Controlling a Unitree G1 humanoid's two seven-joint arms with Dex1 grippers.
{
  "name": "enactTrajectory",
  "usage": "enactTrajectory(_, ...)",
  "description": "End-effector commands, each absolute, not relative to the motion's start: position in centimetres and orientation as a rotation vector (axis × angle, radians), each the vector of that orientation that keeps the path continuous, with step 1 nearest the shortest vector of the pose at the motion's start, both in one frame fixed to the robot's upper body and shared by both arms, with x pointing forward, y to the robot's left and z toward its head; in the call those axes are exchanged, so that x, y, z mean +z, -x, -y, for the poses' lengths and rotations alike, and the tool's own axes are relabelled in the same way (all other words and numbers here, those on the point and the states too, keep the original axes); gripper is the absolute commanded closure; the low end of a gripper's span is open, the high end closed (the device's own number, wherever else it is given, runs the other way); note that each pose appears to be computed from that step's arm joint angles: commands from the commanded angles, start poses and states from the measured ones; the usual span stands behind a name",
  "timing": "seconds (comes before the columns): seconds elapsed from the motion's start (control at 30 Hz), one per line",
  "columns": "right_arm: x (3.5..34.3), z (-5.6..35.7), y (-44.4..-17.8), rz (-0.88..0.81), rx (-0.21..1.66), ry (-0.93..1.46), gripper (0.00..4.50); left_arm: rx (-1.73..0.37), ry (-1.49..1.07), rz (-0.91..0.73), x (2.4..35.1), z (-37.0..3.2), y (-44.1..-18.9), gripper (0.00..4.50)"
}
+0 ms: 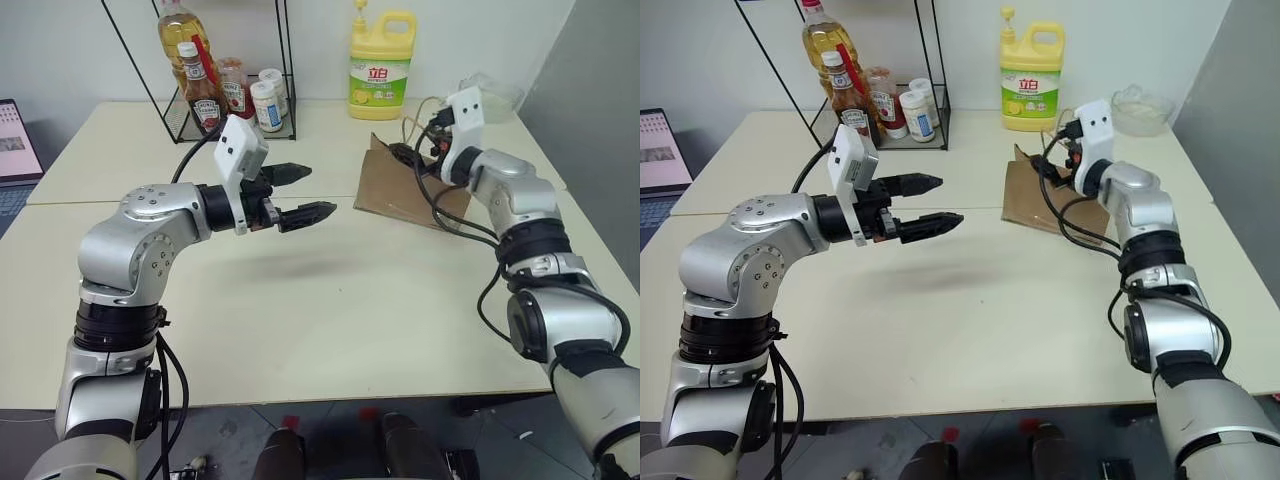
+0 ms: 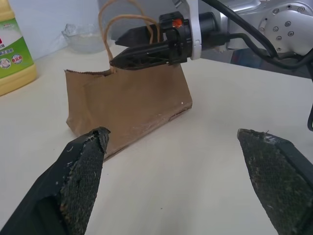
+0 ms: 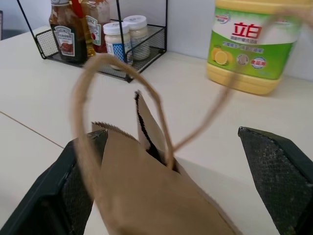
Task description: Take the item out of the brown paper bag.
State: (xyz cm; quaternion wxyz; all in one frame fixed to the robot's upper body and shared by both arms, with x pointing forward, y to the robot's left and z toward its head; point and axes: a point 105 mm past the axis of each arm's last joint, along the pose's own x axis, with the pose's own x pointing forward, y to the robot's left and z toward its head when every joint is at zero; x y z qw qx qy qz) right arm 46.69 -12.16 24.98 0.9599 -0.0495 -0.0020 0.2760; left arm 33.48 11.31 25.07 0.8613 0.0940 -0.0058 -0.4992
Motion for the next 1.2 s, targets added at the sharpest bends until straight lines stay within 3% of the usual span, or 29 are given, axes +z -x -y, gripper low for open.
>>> enactTrajectory(0.03,26.5,11.9,-46.9,0.037,0.566,0.071,0.0,-1.038,-0.205,0.065,26.1,-11.5,-32.9,0.03)
enactTrajectory(0.07,26.6,11.7,-47.0,0.034,0.575,0.057,0.0,-1.031,-0.204,0.065,26.1,-11.7,-32.9,0.03)
enactTrajectory(0.17,26.6,11.4,-47.1,0.03,0.591,0.033,0.63,-1.016,-0.204,0.064,26.0,-12.0,-33.0,0.0)
enactTrajectory(0.53,27.1,10.8,-47.2,0.047,0.61,0.029,4.47,-1.003,-0.204,0.073,26.2,-12.2,-33.2,0.0)
enactTrajectory(0.9,29.3,9.7,-46.6,0.131,0.678,0.042,4.47,-0.987,-0.173,0.062,25.6,-12.7,-32.6,0.0)
enactTrajectory(1.2,32.3,4.4,-44.2,0.205,0.927,0.084,4.47,-0.888,-0.086,0.036,23.4,-13.9,-29.8,0.0)
